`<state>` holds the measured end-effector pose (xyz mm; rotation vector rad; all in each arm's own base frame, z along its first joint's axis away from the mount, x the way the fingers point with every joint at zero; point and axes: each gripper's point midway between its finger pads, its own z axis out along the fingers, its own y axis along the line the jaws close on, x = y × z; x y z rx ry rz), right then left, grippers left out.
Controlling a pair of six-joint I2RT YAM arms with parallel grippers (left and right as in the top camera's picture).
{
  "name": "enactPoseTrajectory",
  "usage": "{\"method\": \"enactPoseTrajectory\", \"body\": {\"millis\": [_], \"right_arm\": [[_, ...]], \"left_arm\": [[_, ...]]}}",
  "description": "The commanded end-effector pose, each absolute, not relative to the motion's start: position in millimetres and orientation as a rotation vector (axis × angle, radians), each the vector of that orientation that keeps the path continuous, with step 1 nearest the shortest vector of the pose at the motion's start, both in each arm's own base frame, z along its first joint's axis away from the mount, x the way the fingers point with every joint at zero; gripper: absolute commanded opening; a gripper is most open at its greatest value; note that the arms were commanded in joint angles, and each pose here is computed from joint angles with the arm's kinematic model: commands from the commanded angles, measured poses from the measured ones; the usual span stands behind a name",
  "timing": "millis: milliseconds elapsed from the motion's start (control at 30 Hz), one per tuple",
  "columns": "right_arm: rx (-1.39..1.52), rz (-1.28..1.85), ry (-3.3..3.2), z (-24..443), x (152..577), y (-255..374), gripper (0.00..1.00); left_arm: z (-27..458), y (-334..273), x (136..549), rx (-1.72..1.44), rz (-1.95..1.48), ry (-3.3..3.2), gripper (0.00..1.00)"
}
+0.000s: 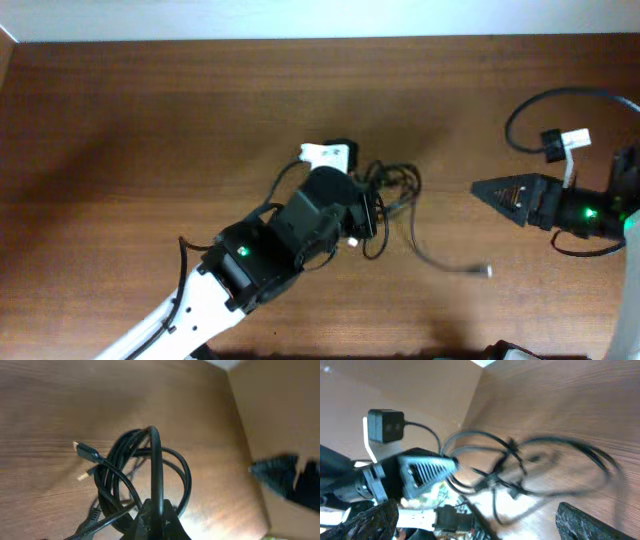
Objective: Untangle cables
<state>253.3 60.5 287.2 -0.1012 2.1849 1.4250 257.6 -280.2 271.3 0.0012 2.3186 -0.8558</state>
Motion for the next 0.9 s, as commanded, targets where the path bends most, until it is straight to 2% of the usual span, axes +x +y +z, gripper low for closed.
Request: {"method": "enactPoseTrajectory", "body": {"millis": [0,100,267,333,367,400,467,500,567,633,667,733,767,800,833,867], "right_arm": [[-0.251,1.341,2.244,278.5,240.6,66.9,0.99],[-0.628,1.301,2.154,277.9,227.3,97.7,0.98],[-0.825,1.323,2.089,278.4,220.2,126.4,0.94],[-0.910,1.344,2.070,277.8,213.5,140.3,0.88],[-0.933,1.354,2.066,277.8,210.6,144.6,0.81],[-0.966,1.361,2.067,276.6,206.8,149.4,0.62],[-0.969,1.361,2.070,276.1,206.2,149.7,0.09],[-0.975,1.350,2.084,273.9,205.9,148.8,0.04],[-0.999,1.261,2.215,255.5,203.8,139.3,0.04],[-0.988,1.230,2.277,248.9,203.4,135.1,0.04],[-0.993,1.220,2.282,247.7,203.6,134.3,0.04],[-0.956,1.180,2.338,241.9,208.8,130.2,0.05],[-0.909,1.154,2.388,237.9,213.1,127.1,0.24],[-0.895,1.146,2.398,237.0,215.0,126.4,0.59],[-0.876,1.144,2.401,237.2,217.7,126.4,0.87],[-0.832,1.140,2.413,237.3,223.1,126.1,0.88]], "left_arm": [[300.1,-277.4,279.9,-0.292,-1.014,2.208,0.00],[344.5,-301.1,282.1,-0.295,-1.272,2.061,0.00],[353.9,-319.4,263.6,-0.364,-1.517,2.111,0.00],[361.9,-327.5,254.5,-0.398,-1.641,2.125,0.00],[363.7,-328.7,253.3,-0.411,-1.665,2.125,0.00],[365.2,-328.9,253.4,-0.411,-1.671,2.119,0.00],[357.2,-326.4,253.8,-0.369,-1.610,2.142,0.00],[345.9,-319.6,259.4,-0.287,-1.471,2.147,0.00],[301.6,-288.4,270.6,-0.257,-1.098,2.239,0.00],[249.1,-215.8,276.8,-0.393,-0.553,2.326,0.00],[238.8,-197.4,272.8,-0.406,-0.427,2.349,0.00],[239.9,-201.3,271.2,-0.426,-0.468,2.355,0.00],[243.8,-207.2,271.2,-0.419,-0.515,2.350,0.00],[251.0,-214.6,271.2,-0.390,-0.573,2.338,0.00],[264.4,-225.3,270.1,-0.280,-0.639,2.314,0.00],[283.9,-241.9,267.8,-0.022,-0.686,2.253,0.00]]}}
